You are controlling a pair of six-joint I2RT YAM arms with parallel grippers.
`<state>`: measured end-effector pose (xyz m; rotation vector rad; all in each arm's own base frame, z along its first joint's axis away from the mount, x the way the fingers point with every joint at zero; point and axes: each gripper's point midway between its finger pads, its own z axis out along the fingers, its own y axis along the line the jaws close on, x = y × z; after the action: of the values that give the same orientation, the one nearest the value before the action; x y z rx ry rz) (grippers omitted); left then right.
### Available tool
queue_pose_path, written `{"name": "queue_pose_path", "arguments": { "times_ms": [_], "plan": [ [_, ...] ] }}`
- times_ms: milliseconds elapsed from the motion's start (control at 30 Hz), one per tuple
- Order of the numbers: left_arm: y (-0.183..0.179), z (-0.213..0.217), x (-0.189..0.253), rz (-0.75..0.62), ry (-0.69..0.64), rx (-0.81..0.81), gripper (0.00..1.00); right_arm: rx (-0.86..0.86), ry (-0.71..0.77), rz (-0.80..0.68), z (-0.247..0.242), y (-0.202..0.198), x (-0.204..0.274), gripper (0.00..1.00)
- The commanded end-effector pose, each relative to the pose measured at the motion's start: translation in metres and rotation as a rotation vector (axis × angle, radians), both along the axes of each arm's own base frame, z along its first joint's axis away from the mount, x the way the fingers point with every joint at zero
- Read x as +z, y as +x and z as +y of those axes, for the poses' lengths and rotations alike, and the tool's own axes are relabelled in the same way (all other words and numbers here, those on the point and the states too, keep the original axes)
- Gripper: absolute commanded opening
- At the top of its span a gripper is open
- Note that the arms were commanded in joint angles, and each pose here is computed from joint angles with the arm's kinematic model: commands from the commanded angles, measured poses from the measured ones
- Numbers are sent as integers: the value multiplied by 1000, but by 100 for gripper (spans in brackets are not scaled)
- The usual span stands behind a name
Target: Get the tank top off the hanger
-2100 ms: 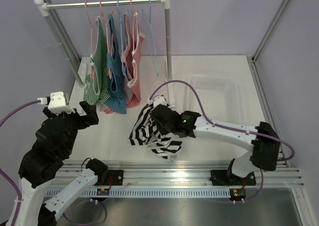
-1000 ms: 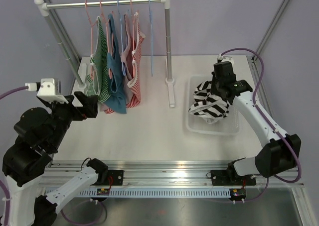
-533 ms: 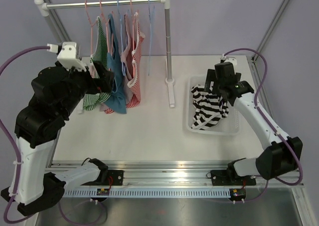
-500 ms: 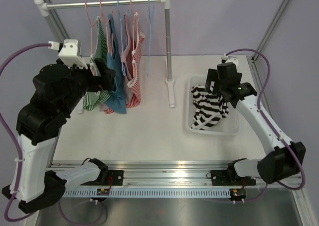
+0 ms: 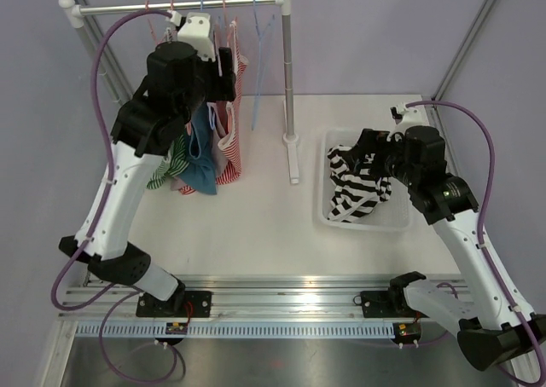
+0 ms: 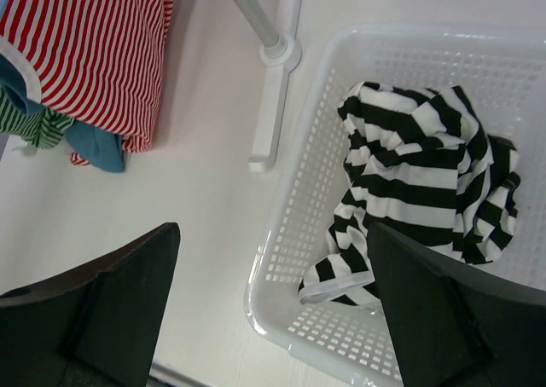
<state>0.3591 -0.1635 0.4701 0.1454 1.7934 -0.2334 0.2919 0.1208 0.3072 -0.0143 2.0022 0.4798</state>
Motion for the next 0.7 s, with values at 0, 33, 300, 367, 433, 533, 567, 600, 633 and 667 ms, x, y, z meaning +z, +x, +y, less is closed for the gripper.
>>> {"name": "queue_pose_path", "arguments": {
  "times_ms": [0,33,300,367,433,533,567,600,633,667],
  "plan": [
    [19,2,41,-130,-6,47,67,80,56,10,14,-14,2,98],
    [27,-1,39,-129,-1,54,65,98,66,12,17,-17,2,98],
    [84,-6,0,-58,49,134,58,170,131,-21,25,-43,20,98],
    [93,-5,-10,-41,43,149,57,183,144,-28,26,-46,23,98],
    [104,-6,-22,-25,48,153,57,205,155,-23,30,-49,22,97],
    [116,-8,-35,-7,60,151,55,230,165,-21,34,-51,21,97],
    [119,-8,-36,-3,60,147,53,232,171,-22,35,-51,21,97],
    [120,-11,-38,3,55,131,51,235,172,-20,35,-51,20,96],
    [125,-10,-44,14,53,133,42,240,174,-17,36,-51,20,96],
    [126,-10,-43,13,50,130,39,245,175,-17,37,-51,20,96]
  ]
}}
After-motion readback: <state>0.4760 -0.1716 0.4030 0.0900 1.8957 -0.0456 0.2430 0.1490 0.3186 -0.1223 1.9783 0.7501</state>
